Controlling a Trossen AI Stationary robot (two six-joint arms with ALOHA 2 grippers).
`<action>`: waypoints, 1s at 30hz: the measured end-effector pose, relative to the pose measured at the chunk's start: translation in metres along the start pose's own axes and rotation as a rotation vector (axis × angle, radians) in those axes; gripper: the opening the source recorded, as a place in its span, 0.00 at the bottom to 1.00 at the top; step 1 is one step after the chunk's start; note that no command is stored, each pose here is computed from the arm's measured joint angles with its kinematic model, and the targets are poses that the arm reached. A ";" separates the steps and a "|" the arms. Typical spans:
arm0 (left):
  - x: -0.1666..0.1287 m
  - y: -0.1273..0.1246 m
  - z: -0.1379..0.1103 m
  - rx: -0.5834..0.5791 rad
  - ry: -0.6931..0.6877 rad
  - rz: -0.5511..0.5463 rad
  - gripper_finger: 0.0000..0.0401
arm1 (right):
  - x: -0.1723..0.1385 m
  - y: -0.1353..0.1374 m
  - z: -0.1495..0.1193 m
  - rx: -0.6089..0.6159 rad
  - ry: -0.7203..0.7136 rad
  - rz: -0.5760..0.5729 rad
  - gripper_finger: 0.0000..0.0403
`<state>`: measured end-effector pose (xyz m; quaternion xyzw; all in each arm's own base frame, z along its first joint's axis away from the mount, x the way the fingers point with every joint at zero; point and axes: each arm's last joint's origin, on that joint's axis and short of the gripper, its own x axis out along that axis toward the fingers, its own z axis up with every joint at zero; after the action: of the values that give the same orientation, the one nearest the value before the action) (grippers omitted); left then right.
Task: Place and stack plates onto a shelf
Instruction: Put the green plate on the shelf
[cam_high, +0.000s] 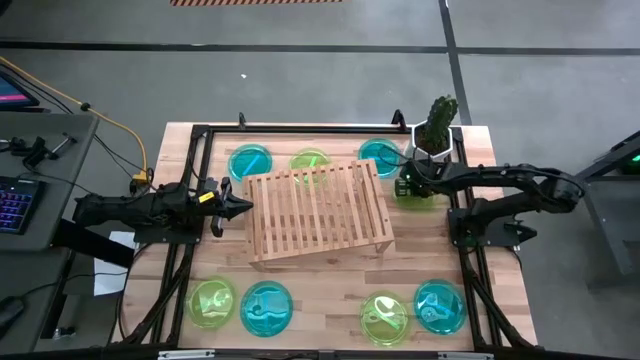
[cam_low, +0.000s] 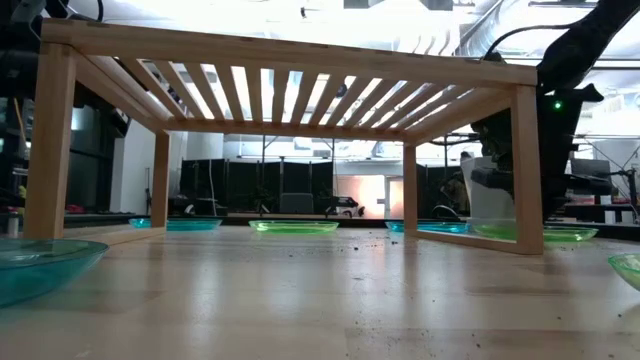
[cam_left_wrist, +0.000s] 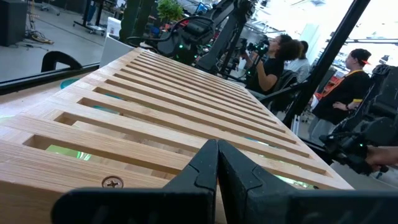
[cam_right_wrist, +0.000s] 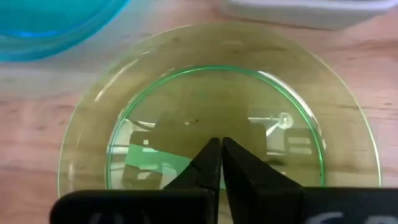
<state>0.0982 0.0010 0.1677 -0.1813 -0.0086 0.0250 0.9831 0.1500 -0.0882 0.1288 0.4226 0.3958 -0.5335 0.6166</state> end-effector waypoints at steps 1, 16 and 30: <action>0.000 0.000 0.000 0.000 0.000 0.000 0.00 | 0.000 0.002 -0.002 -0.006 0.002 0.008 0.02; 0.000 0.000 0.000 0.000 0.000 0.000 0.00 | -0.052 0.028 -0.011 -0.124 0.008 0.172 0.01; 0.000 0.000 0.000 0.000 0.000 0.000 0.00 | -0.103 0.012 -0.098 0.285 0.021 0.288 0.20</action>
<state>0.0982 0.0010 0.1677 -0.1811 -0.0085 0.0248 0.9831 0.1460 0.0388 0.1942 0.5634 0.2583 -0.4857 0.6163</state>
